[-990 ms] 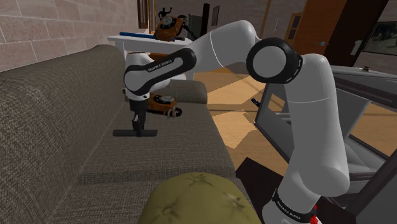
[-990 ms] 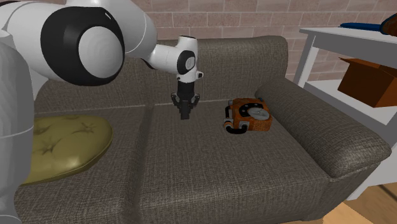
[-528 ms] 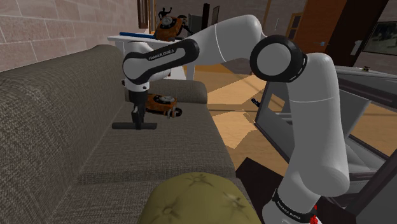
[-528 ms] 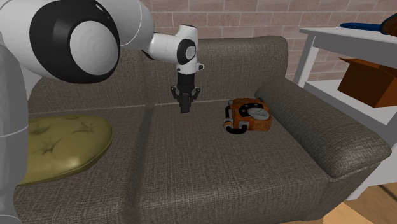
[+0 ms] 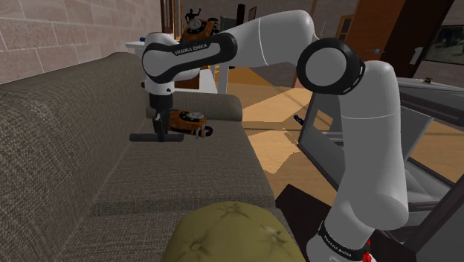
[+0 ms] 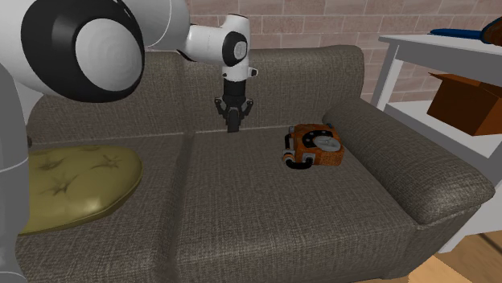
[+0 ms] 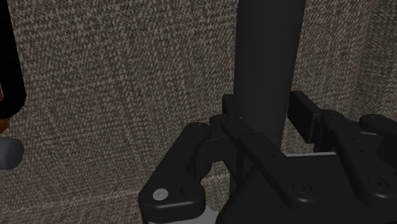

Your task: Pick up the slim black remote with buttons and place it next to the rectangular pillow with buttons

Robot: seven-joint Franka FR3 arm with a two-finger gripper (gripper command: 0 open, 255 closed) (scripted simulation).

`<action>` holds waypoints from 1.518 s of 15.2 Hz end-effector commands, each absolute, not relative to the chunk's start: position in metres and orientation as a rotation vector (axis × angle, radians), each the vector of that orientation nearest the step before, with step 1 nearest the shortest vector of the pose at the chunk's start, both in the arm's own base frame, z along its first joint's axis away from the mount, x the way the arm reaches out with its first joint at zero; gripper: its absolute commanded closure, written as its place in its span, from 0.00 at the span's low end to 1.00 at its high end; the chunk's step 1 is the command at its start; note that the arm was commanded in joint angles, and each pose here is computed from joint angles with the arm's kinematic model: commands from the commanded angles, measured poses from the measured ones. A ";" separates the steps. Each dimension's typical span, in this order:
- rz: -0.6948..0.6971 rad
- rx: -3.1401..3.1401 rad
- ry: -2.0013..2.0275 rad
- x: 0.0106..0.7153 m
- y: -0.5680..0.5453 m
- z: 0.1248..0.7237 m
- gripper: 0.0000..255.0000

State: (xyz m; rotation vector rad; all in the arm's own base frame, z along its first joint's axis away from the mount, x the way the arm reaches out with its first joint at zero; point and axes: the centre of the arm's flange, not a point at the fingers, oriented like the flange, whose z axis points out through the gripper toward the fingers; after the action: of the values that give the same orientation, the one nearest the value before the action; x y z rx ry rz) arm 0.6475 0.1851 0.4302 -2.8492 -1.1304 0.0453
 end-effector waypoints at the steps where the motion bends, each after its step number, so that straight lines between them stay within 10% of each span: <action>1: 0.045 -2.849 -1.130 0.648 0.185 0.441 1.00; 23: 0.045 -2.849 -1.130 0.608 0.220 0.535 1.00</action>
State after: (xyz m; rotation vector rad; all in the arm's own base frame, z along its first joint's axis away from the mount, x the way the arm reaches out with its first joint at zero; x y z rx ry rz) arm 0.6185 0.2104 0.5333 -2.8487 -1.1304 0.0455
